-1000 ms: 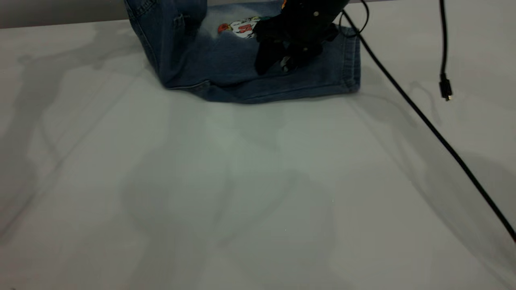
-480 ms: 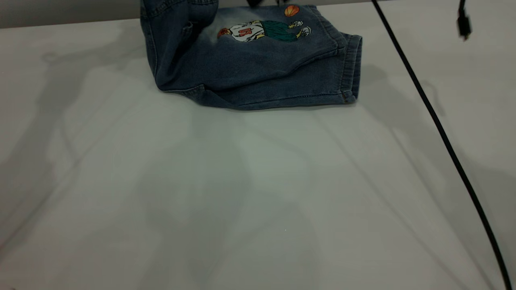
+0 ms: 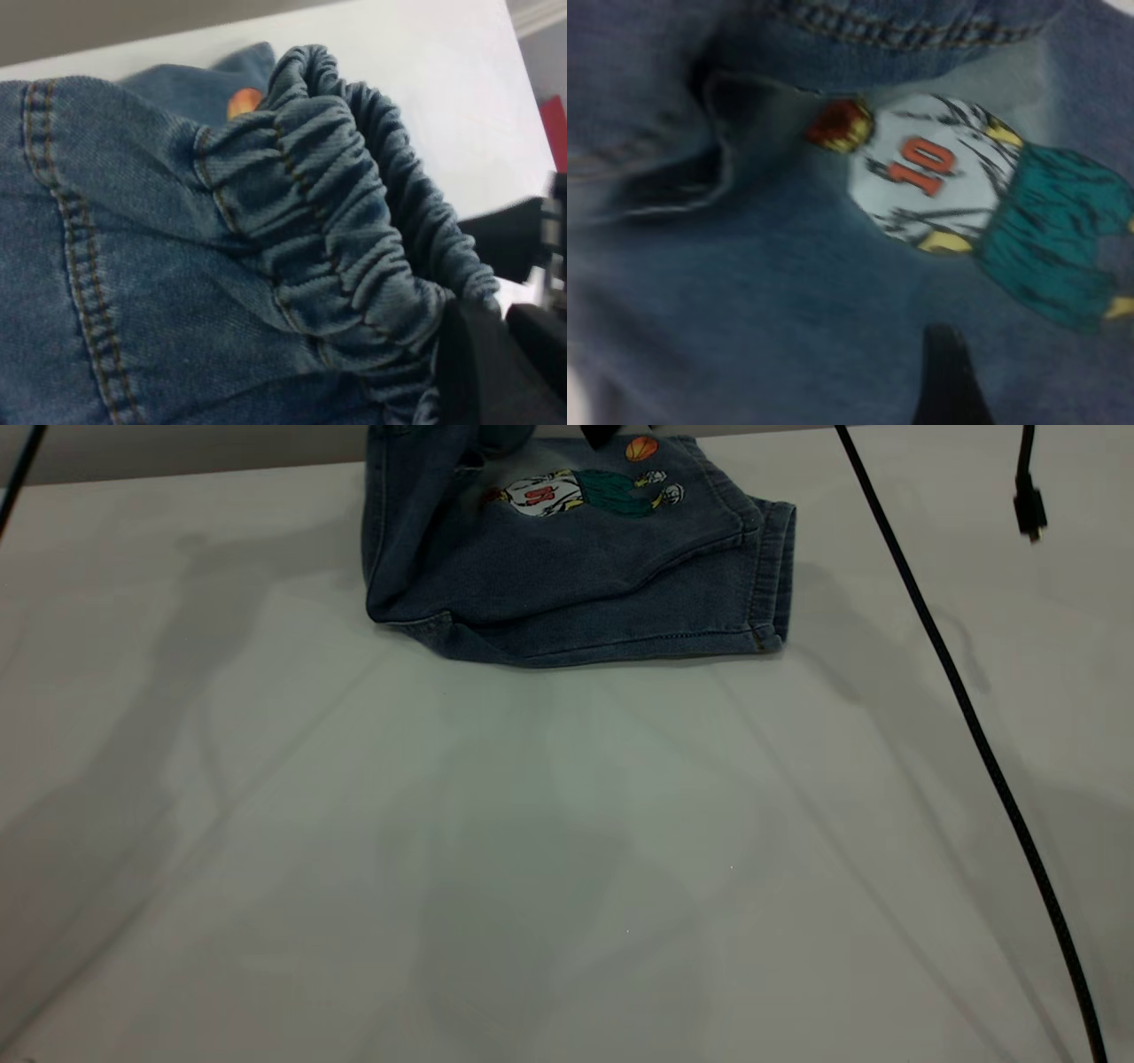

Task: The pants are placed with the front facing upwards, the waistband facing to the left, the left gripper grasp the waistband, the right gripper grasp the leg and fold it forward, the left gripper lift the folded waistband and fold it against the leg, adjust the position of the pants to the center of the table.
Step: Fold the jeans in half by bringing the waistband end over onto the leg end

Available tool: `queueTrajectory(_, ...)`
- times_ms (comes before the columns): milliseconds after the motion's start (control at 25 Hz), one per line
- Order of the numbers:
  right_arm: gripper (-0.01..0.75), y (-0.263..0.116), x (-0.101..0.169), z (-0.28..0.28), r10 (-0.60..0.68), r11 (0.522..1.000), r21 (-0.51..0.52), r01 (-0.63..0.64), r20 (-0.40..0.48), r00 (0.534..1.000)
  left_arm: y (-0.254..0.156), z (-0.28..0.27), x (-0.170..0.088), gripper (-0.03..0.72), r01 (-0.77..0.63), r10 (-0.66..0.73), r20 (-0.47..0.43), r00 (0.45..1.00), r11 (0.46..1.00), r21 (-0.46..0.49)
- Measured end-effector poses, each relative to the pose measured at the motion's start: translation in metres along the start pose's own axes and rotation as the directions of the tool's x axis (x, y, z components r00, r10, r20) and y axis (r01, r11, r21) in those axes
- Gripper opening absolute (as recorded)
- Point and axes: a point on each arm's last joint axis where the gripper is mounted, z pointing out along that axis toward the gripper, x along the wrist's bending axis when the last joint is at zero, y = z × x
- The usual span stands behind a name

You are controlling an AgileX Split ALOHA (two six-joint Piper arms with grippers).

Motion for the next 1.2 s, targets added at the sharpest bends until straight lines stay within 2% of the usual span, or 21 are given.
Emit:
queueTrajectory(440, 0.386, -0.049, -0.015, 0.046, -0.065, 0.973, 0.226, 0.039, 0.112, 0.992, -0.003, 0.011, -0.012, 0.066, -0.022, 0.021, 0.009, 1.000, 1.000, 0.021)
queueTrajectory(960, 0.386, -0.057, -0.010, 0.053, 0.004, 0.963, 0.267, -0.023, 0.071, 0.997, -0.006, 0.023, -0.032, 0.066, -0.051, 0.049, 0.057, 0.997, 0.998, 0.034)
queueTrajectory(1120, 0.386, -0.052, -0.008, 0.041, 0.004, 0.958, 0.287, -0.022, 0.062, 0.998, -0.006, 0.026, -0.035, 0.066, -0.068, 0.066, 0.067, 0.996, 0.997, 0.035)
queueTrajectory(1200, 0.386, -0.040, -0.008, 0.029, 0.000, 0.967, 0.253, -0.018, 0.070, 0.998, -0.006, 0.026, -0.035, 0.066, -0.068, 0.066, 0.066, 0.996, 0.997, 0.034)
